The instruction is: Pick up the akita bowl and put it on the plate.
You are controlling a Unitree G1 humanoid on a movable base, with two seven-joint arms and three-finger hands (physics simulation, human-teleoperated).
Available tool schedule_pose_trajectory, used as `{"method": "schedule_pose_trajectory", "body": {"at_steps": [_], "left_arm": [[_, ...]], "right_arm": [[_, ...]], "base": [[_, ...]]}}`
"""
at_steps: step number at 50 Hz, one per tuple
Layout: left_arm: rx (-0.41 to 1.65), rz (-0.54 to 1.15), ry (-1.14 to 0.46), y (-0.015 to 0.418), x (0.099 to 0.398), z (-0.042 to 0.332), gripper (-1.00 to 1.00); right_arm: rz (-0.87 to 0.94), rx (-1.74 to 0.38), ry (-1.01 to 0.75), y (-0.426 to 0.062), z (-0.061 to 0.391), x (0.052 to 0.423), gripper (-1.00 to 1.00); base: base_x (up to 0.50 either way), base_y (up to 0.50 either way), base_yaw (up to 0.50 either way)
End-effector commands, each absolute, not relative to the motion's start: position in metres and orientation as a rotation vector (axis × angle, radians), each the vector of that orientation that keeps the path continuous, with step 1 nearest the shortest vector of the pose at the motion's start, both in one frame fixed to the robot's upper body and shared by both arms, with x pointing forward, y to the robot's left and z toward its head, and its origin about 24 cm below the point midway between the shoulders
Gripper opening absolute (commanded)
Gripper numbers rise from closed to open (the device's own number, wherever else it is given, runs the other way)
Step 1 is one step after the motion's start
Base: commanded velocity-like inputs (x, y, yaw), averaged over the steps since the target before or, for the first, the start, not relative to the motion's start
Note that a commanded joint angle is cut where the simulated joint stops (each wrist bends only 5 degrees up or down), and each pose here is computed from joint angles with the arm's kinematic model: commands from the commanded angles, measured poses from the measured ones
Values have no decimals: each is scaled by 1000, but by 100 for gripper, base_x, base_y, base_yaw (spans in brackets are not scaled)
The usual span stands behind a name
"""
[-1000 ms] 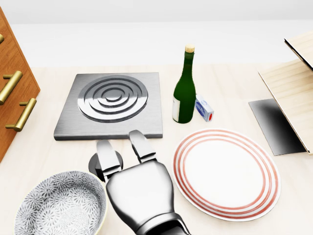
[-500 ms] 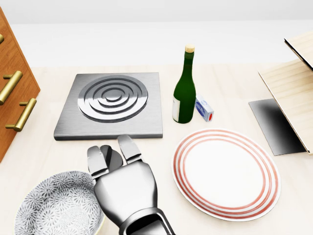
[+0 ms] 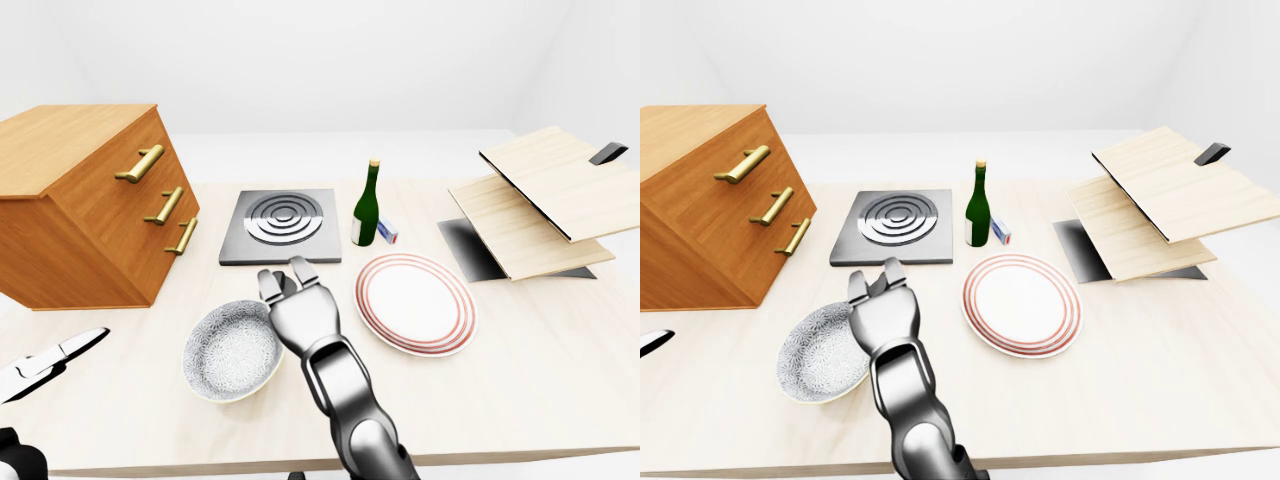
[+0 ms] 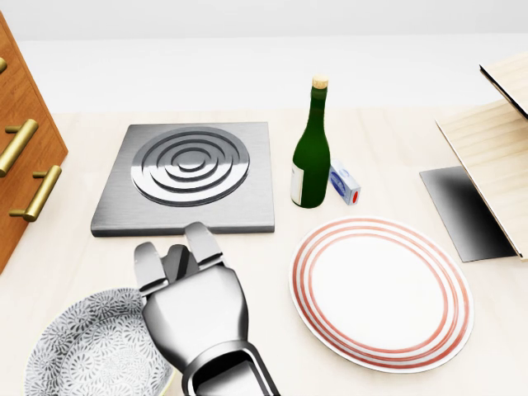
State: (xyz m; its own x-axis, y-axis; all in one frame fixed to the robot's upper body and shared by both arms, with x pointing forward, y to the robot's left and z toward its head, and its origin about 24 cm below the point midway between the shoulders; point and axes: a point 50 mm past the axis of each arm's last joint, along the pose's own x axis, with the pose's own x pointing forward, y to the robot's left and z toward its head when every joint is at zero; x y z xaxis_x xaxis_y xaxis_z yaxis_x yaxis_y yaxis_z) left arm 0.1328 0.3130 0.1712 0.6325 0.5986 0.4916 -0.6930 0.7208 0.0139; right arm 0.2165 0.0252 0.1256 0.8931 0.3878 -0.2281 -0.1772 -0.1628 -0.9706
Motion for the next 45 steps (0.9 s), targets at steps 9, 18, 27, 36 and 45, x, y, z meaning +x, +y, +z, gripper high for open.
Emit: {"method": "schedule_pose_trajectory", "body": {"at_steps": [9, 18, 27, 36, 45], "left_arm": [[198, 746, -485, 314, 134, 171, 100], [191, 748, -490, 315, 133, 171, 100], [196, 747, -508, 314, 132, 175, 100], [197, 745, -514, 314, 132, 176, 100], [194, 746, -513, 314, 132, 176, 100]], "right_arm": [[514, -1652, -187, 36, 127, 215, 97], [604, -1651, -295, 60, 129, 201, 98], [656, -1641, -366, 72, 131, 192, 97], [690, -1624, -429, 81, 136, 188, 98], [718, -1616, -485, 89, 141, 186, 97]], "base": [[0, 0, 0], [0, 0, 0], [0, 0, 0], [0, 0, 0], [0, 0, 0]]}}
